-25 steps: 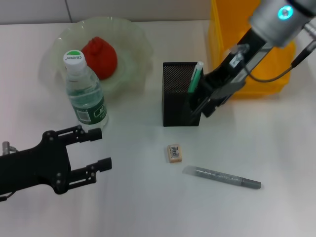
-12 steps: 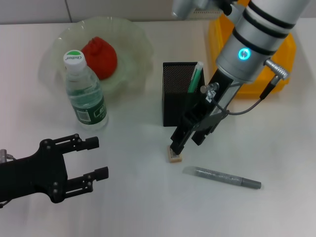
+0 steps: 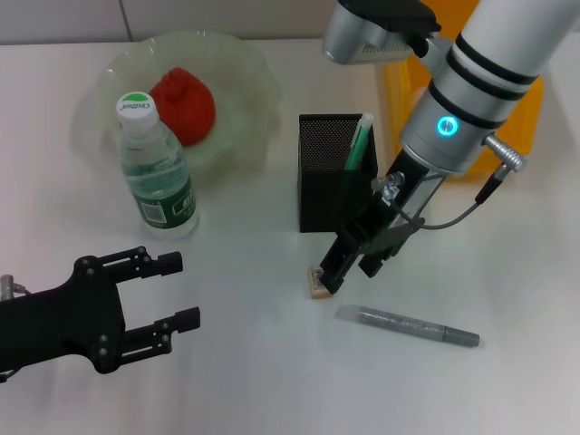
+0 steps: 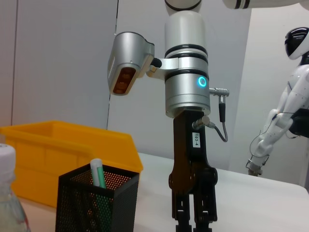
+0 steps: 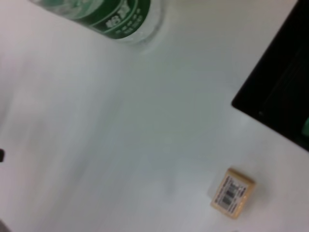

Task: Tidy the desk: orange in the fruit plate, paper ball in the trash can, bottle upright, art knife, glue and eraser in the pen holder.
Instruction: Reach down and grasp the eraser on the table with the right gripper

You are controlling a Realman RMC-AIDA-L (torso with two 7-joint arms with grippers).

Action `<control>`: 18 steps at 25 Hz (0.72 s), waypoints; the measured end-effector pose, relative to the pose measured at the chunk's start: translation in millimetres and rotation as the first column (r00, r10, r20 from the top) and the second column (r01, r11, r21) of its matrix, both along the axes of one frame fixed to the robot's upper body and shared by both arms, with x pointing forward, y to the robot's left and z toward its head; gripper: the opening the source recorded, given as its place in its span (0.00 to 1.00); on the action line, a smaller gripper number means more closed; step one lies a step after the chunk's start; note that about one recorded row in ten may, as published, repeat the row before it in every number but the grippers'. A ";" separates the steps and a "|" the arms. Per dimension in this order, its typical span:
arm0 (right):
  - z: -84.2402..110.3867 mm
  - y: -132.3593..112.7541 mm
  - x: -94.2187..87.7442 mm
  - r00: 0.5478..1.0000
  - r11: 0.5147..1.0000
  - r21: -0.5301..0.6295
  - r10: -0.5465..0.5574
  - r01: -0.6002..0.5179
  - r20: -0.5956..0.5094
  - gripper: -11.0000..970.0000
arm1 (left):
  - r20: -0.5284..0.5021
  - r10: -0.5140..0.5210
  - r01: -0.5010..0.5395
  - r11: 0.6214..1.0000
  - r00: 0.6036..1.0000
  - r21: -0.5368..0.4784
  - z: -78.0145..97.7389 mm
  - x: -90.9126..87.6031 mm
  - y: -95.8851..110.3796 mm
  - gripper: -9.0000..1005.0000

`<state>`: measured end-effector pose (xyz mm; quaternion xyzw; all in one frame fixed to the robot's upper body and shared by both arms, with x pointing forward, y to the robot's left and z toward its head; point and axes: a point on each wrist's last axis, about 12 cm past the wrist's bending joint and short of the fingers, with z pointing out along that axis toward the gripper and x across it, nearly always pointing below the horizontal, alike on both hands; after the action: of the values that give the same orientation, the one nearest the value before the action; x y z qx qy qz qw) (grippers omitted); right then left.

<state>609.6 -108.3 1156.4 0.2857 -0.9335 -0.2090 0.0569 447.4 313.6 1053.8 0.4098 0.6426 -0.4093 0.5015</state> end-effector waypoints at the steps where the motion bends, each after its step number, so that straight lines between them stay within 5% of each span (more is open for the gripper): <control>1: -1.4 -0.1 0.3 1.000 1.000 -0.003 -0.001 0.001 0.007 0.68 | 0.000 0.001 -0.001 1.000 1.000 0.001 -0.1 0.1 0.0 0.66; 18: -12.4 0.8 3.1 0.999 1.000 0.010 -0.010 0.009 0.051 0.68 | 0.021 0.007 -0.007 1.000 1.000 0.009 -0.9 3.7 -3.3 0.66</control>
<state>612.7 -107.5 1144.0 0.2868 -0.9349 -0.2066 0.0309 451.1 310.2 1052.9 0.4141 0.6407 -0.4003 0.5078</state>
